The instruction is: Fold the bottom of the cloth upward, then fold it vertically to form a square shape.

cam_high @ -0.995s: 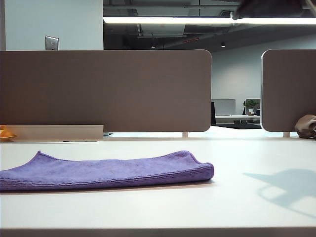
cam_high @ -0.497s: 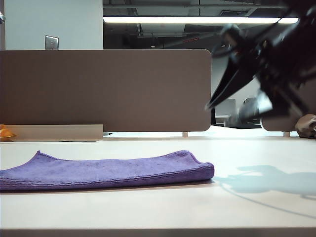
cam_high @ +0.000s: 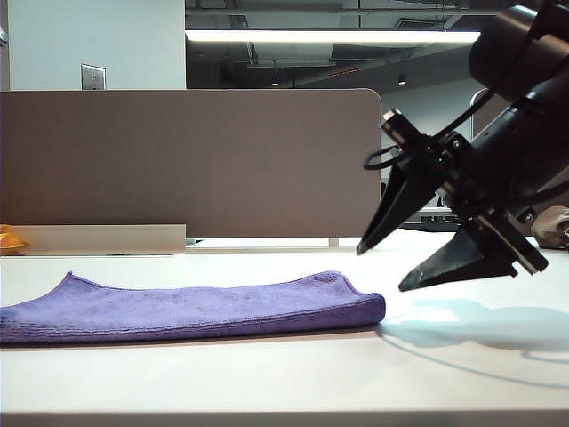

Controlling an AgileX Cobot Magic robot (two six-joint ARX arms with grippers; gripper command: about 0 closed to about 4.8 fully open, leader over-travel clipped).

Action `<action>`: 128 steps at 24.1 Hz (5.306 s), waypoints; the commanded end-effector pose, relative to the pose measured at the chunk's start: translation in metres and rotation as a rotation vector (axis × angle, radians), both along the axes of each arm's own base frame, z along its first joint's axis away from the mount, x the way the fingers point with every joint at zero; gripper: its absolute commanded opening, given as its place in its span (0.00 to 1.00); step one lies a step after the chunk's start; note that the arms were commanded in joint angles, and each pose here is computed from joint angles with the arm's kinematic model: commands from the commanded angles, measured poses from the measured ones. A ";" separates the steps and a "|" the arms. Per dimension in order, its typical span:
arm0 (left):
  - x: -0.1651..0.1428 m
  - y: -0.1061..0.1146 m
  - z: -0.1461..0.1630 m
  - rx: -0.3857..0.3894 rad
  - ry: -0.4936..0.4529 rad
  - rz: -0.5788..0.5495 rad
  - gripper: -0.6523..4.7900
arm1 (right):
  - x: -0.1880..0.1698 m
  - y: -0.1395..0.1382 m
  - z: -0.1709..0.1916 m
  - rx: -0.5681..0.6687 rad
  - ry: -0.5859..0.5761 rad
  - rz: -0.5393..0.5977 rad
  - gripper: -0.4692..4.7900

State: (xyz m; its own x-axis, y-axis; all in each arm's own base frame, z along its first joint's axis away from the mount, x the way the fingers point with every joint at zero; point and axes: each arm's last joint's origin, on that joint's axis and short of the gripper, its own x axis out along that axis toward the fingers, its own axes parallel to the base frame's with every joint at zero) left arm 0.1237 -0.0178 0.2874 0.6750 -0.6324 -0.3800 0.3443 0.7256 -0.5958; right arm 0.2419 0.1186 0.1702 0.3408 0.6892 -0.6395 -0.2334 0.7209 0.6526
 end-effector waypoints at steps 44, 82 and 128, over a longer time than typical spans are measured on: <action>-0.001 0.000 0.000 0.002 0.003 -0.008 0.11 | -0.014 0.001 0.012 -0.078 -0.003 -0.005 0.08; -0.016 -0.001 0.008 -0.016 -0.072 -0.037 0.11 | -0.009 0.199 0.068 -0.223 -0.220 0.421 0.08; -0.024 -0.001 0.010 -0.007 -0.098 -0.024 0.11 | 0.011 0.191 0.093 -0.240 -0.408 0.363 0.09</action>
